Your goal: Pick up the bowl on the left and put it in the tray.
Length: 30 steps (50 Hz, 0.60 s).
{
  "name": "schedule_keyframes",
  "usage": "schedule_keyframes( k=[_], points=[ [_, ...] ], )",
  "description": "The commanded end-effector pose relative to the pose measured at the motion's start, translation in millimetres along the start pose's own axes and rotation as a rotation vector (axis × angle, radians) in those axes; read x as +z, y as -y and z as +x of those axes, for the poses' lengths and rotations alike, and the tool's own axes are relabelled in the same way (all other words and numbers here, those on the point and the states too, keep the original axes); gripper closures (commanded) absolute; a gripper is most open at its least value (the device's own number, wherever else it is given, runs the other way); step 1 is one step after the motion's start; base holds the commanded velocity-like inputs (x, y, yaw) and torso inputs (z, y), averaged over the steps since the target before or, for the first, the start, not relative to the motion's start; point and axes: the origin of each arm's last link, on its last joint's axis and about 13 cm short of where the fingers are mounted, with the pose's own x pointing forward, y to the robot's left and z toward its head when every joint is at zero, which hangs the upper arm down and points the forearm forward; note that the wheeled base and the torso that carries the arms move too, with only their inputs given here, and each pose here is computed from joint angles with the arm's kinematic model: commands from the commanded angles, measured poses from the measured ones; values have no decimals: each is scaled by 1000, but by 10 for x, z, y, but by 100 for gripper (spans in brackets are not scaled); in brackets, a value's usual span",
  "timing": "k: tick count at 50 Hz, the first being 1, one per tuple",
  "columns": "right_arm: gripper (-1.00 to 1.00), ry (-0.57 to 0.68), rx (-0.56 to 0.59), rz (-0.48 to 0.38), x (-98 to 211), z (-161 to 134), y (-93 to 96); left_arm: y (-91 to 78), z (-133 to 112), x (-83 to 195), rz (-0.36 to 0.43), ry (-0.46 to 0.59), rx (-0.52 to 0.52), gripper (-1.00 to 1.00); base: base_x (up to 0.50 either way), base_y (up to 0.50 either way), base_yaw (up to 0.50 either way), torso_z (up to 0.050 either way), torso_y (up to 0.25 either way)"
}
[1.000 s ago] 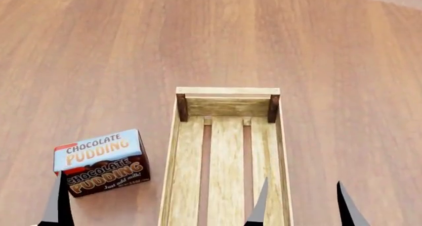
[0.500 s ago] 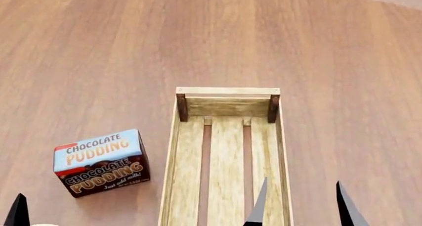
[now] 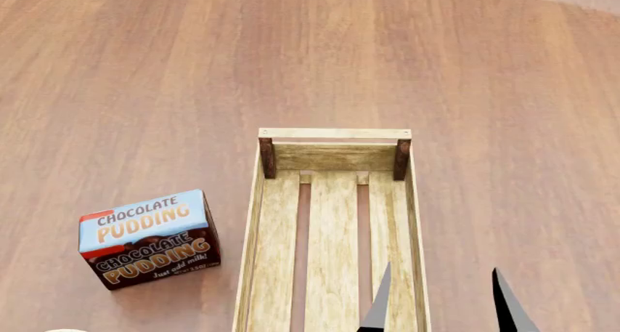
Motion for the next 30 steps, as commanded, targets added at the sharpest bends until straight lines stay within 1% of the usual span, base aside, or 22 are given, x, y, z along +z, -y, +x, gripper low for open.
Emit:
schedule_keyframes(
  k=[1,2,3,5,7,8,9,11,12,17,23,27,30],
  points=[
    [-100,14,2,-4,4,1,8,-119,-51,65,-20,-21,29,-100,0,0,0,0,0],
    [-100,14,3,-4,5,0,8,-118,-48,82,-23,-24,31,-100,0,0,0,0,0],
    [-100,14,2,-4,8,0,9,-146,-61,3,-17,-40,64,-100,0,0,0,0,0],
    [-100,14,2,-4,7,1,10,-141,-49,49,-32,-48,70,-100,0,0,0,0,0],
    [-100,14,2,-5,9,2,8,-154,-62,-18,-42,-73,81,-100,0,0,0,0,0],
    [-100,13,3,-5,6,2,8,-141,-51,44,-48,-77,82,-100,0,0,0,0,0],
    [-100,13,3,-5,5,2,7,-145,-54,19,-55,-87,84,-100,0,0,0,0,0],
    [-100,15,5,-4,12,2,5,-150,-62,-14,-88,-97,99,-100,0,0,0,0,0],
    [-100,15,5,-5,6,5,8,-153,-64,-5,-100,-111,124,-100,0,0,0,0,0],
    [-100,15,2,-5,8,3,11,-157,-74,2,-165,-158,130,-100,0,0,0,0,0],
    [-100,15,1,-5,9,5,16,-145,-85,12,-200,-197,130,-100,0,0,0,0,0],
    [-100,15,2,-6,10,0,16,-148,-97,1,-224,-243,154,-100,0,0,0,0,0],
    [-100,16,2,-6,13,-1,15,-148,-105,1,-231,-254,152,-100,0,0,0,0,0]
  ],
)
